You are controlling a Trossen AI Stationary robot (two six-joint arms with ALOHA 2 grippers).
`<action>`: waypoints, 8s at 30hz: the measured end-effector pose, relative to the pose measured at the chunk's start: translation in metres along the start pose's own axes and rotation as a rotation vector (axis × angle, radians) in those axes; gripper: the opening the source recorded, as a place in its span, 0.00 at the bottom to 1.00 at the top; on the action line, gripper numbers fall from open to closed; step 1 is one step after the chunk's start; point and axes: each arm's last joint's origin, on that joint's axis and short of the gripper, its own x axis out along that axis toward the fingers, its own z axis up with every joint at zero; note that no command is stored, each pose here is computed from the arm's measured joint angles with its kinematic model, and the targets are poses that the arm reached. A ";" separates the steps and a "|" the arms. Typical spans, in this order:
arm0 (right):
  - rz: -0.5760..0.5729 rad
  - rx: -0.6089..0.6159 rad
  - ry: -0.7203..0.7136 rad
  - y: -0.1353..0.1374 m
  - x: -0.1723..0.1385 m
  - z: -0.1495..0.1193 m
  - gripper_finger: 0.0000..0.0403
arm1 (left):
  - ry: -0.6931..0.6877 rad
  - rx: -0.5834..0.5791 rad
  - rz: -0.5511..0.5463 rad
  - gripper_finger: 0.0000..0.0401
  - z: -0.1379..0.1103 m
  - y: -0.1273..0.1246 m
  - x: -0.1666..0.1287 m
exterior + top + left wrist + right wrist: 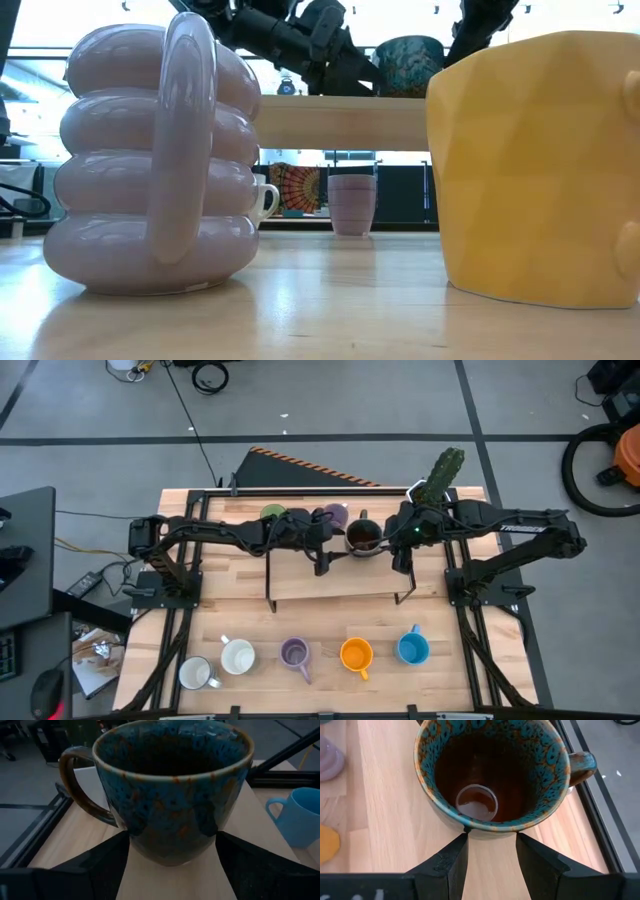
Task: Place coffee mugs
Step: Put the blue-brown mug on the shelf, then put the green mug on the shelf
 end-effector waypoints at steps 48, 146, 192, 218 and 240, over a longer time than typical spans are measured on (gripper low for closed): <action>-0.056 0.040 0.159 -0.014 -0.010 -0.021 0.41 | -0.138 0.000 -0.062 0.76 0.010 0.015 0.043; -0.079 0.131 -0.308 -0.007 -0.076 -0.047 0.41 | 0.274 -0.447 0.404 0.44 -0.038 0.134 -0.181; -0.028 0.066 -0.313 0.001 -0.051 -0.021 0.41 | 0.726 0.520 0.011 0.55 -0.061 0.097 -0.167; 0.017 0.057 -0.314 0.005 -0.044 -0.015 0.41 | 0.865 0.609 -0.081 0.48 -0.092 0.111 -0.129; 0.017 0.059 -0.320 0.005 -0.045 -0.015 0.41 | 0.900 0.567 -0.095 0.04 -0.094 0.109 -0.132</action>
